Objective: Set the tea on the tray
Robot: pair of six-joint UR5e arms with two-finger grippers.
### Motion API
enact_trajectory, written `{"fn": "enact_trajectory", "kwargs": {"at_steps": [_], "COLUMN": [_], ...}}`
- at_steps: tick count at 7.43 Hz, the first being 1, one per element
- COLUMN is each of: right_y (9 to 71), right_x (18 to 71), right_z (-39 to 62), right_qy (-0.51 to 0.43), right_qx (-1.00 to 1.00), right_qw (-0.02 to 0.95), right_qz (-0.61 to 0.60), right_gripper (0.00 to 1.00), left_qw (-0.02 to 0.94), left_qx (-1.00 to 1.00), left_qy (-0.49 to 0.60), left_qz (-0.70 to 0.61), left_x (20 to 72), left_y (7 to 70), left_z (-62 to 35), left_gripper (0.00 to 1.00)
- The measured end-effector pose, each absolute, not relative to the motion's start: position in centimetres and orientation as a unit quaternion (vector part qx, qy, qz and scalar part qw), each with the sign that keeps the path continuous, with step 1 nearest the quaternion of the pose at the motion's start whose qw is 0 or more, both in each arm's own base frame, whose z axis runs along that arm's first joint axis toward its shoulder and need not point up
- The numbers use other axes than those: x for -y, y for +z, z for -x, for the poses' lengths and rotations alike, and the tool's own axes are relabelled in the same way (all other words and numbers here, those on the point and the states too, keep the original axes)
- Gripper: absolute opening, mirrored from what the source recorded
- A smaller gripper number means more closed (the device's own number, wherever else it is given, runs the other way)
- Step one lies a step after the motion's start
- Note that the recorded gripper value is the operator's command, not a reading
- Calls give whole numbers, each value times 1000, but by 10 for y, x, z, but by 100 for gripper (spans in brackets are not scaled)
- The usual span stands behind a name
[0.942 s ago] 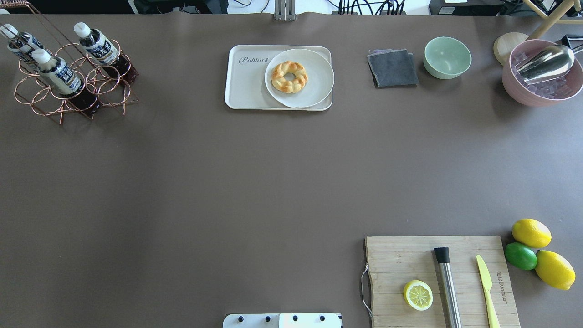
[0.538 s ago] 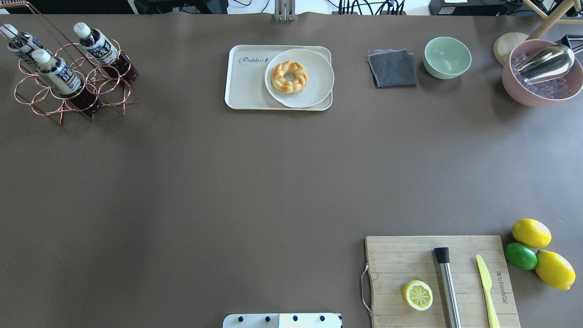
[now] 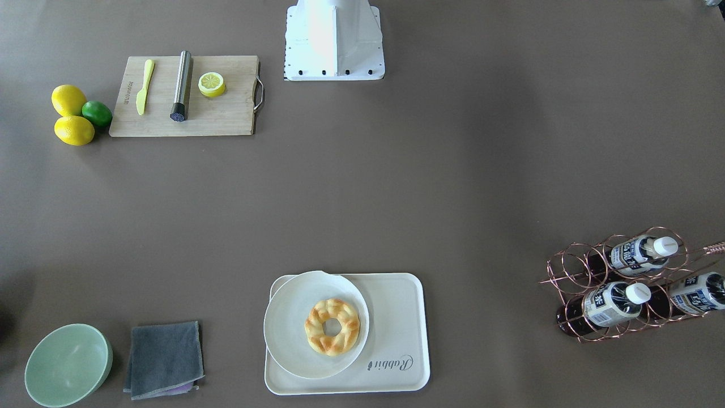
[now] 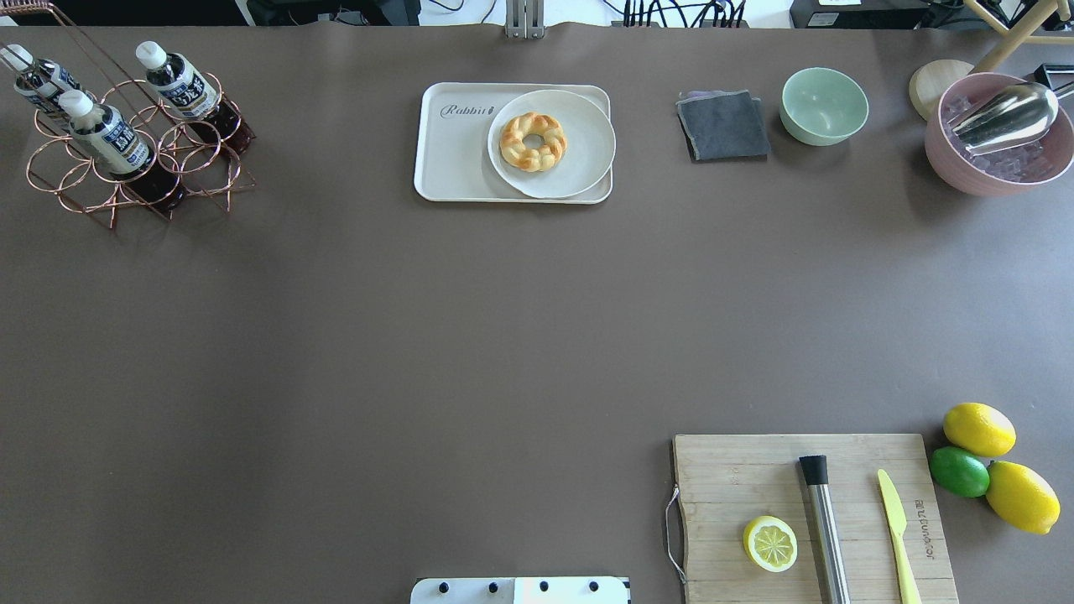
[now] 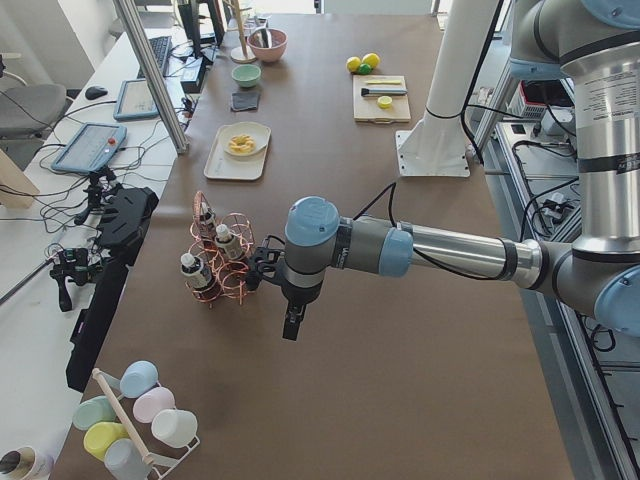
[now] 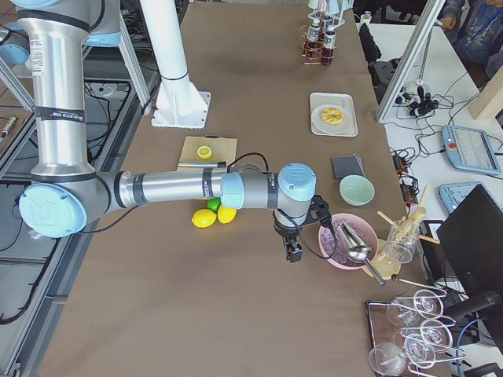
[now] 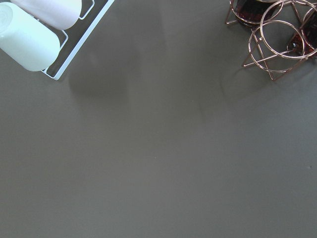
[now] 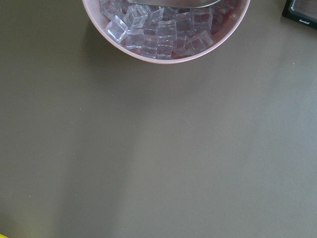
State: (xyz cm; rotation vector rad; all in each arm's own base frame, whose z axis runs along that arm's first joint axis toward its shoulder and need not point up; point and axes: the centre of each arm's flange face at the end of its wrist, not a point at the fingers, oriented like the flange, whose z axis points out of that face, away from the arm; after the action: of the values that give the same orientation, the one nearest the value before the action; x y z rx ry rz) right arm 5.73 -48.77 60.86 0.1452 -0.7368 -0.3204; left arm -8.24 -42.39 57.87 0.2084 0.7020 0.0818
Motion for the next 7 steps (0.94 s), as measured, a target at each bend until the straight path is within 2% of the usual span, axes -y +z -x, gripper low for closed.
{"fn": "enact_trajectory", "kwargs": {"at_steps": [7], "right_y": [613], "right_x": [483], "right_z": [-57], "right_qy": [-160], "right_qx": [359], "right_qw": [917], "right_qz": [-68], "right_gripper": [100], "left_qw": [931], "left_qx": [-347], "left_qy": [48], "left_qz": [-104], "left_x": [425], "left_y": [576], "left_z": [80], "left_gripper": [97]}}
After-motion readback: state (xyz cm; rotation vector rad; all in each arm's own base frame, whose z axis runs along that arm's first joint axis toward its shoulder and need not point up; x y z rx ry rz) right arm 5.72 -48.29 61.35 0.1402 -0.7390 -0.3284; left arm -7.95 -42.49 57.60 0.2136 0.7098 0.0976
